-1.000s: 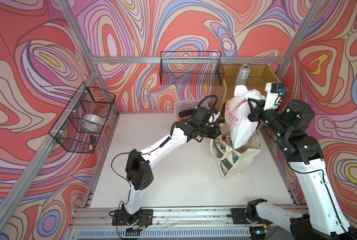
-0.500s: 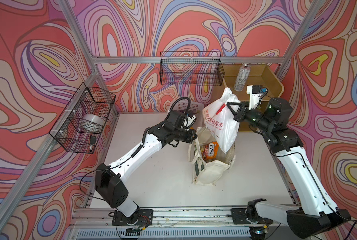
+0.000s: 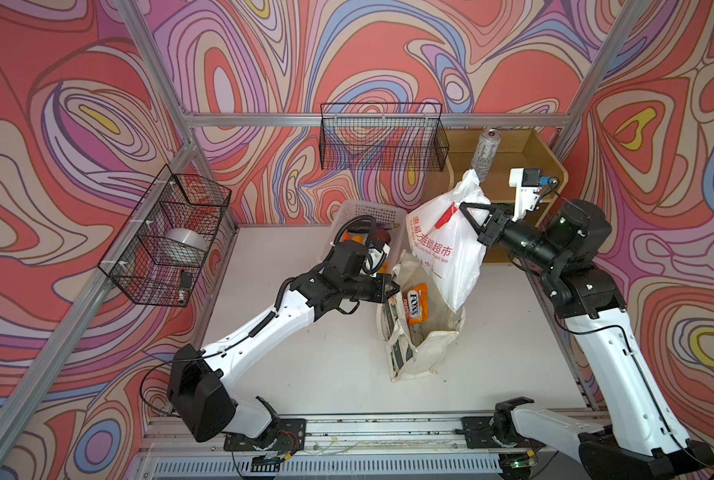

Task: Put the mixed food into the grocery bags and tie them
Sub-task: 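Lower the white bag into the tote held open by the left gripper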

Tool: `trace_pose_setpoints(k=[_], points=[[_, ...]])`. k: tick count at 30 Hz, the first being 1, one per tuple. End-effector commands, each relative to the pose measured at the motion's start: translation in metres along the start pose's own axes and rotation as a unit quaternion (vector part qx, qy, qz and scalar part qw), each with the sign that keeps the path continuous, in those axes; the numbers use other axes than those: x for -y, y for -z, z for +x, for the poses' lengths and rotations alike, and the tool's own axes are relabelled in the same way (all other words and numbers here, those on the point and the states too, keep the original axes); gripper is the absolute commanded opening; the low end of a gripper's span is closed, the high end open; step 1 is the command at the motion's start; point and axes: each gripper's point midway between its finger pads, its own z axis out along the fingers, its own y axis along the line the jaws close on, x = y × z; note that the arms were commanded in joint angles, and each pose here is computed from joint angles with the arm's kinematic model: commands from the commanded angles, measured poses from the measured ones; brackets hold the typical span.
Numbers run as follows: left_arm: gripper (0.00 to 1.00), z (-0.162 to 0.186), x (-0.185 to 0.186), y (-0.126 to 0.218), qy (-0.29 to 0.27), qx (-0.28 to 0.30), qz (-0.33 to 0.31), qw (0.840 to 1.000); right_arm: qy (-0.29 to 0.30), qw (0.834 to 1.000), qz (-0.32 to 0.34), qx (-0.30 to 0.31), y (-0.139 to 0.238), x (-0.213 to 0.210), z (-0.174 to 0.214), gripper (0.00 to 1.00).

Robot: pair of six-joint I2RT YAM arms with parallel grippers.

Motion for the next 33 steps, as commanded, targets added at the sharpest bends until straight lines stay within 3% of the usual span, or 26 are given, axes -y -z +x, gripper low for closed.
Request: trace_pose_setpoints(k=[1, 8, 14, 23, 33], points=[[0.00, -0.019, -0.010, 0.004, -0.001, 0.035, -0.012, 0.999, 0.010, 0.999, -0.043, 0.029, 0.006, -0.024, -0.021, 0.00], [0.00, -0.052, -0.036, 0.000, 0.004, 0.066, -0.041, 0.997, -0.012, 0.999, -0.039, 0.010, 0.012, -0.021, -0.006, 0.00], [0.00, -0.065, -0.034, 0.000, -0.013, 0.069, -0.034, 0.997, -0.053, 0.997, -0.044, -0.032, 0.014, -0.014, 0.029, 0.00], [0.00, -0.046, -0.020, 0.016, -0.046, 0.063, 0.002, 0.997, -0.095, 0.992, -0.024, -0.083, 0.022, -0.001, 0.076, 0.00], [0.00, -0.022, 0.006, 0.026, -0.108, 0.058, 0.093, 0.988, -0.138, 0.985, 0.032, -0.099, -0.009, 0.039, 0.105, 0.00]])
